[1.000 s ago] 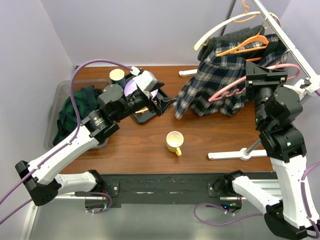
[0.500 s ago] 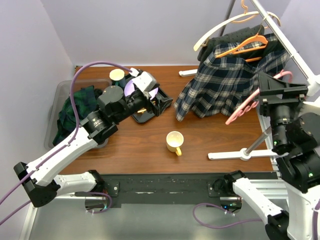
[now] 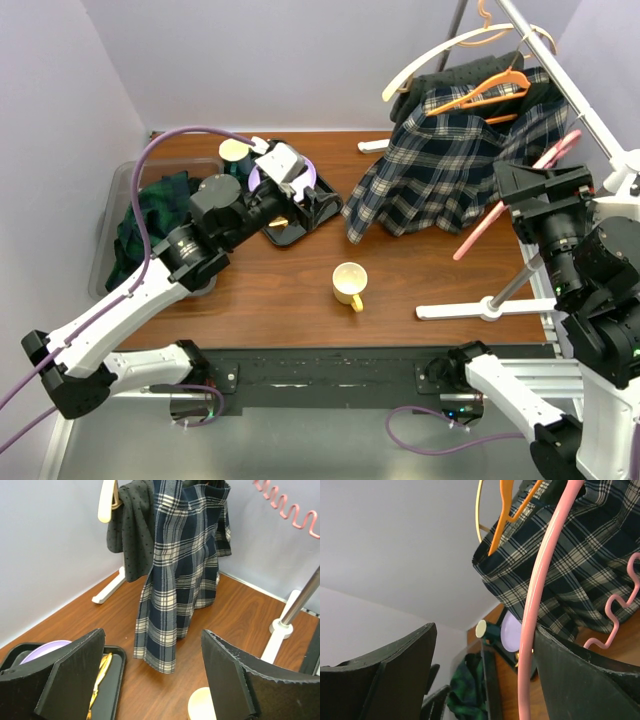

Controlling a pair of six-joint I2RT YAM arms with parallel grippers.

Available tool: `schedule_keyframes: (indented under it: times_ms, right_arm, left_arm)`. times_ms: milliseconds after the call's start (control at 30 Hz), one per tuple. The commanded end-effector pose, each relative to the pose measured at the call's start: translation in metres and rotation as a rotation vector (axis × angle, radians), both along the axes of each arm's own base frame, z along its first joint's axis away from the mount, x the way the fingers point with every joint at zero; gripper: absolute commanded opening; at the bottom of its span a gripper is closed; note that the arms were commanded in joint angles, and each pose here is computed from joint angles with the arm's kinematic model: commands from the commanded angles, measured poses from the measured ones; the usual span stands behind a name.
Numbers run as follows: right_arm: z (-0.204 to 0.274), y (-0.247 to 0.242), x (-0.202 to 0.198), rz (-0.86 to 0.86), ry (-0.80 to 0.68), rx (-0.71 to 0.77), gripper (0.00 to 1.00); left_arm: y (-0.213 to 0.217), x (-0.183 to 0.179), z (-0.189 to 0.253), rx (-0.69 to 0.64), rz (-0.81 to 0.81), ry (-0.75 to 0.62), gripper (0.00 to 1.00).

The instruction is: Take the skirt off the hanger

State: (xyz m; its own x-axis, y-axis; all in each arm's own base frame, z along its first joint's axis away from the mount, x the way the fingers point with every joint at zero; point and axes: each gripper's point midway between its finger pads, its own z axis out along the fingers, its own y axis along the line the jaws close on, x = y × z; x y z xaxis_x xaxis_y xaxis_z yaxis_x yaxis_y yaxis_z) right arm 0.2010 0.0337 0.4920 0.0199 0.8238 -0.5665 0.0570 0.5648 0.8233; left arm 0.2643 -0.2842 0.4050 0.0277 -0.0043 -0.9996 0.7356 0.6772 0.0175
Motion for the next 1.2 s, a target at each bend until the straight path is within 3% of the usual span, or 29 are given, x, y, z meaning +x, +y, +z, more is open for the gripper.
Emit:
schedule_keyframes:
  times_ms: [0,233,533,733,867,1000,1067,1167]
  right_arm:
    - [-0.008,0.006,0.001,0.044,0.042,-0.069,0.8]
    - [-0.024,-0.007,0.0,-0.005,0.126,-0.173,0.8]
    - [-0.02,-0.018,-0.015,-0.027,0.125,-0.242,0.8]
    - [0.013,-0.007,-0.033,0.058,-0.048,-0.234,0.6]
    - [0.051,0.008,-0.042,0.141,-0.152,-0.205,0.55]
    - [0.069,0.037,-0.021,0.257,-0.148,-0.17,0.5]
    - [0.074,0.045,-0.001,0.26,-0.138,-0.137,0.49]
    - [0.082,0.046,0.026,0.217,-0.148,-0.089,0.5]
  left_arm:
    - [0.011,0.0,0.004,0.027,0.04,-0.048,0.82]
    - [0.022,0.012,-0.009,0.087,0.122,-0.036,0.83]
    - [0.031,0.014,-0.006,0.111,0.159,-0.063,0.84]
    - [0.038,0.017,-0.016,0.144,0.19,-0.065,0.84]
    - [0.048,0.024,-0.038,0.203,0.249,-0.065,0.85]
    - [0.059,0.027,-0.049,0.237,0.299,-0.066,0.87]
    - [0.06,0.027,-0.057,0.248,0.303,-0.068,0.99]
    - [0.063,0.025,-0.062,0.243,0.301,-0.082,1.0]
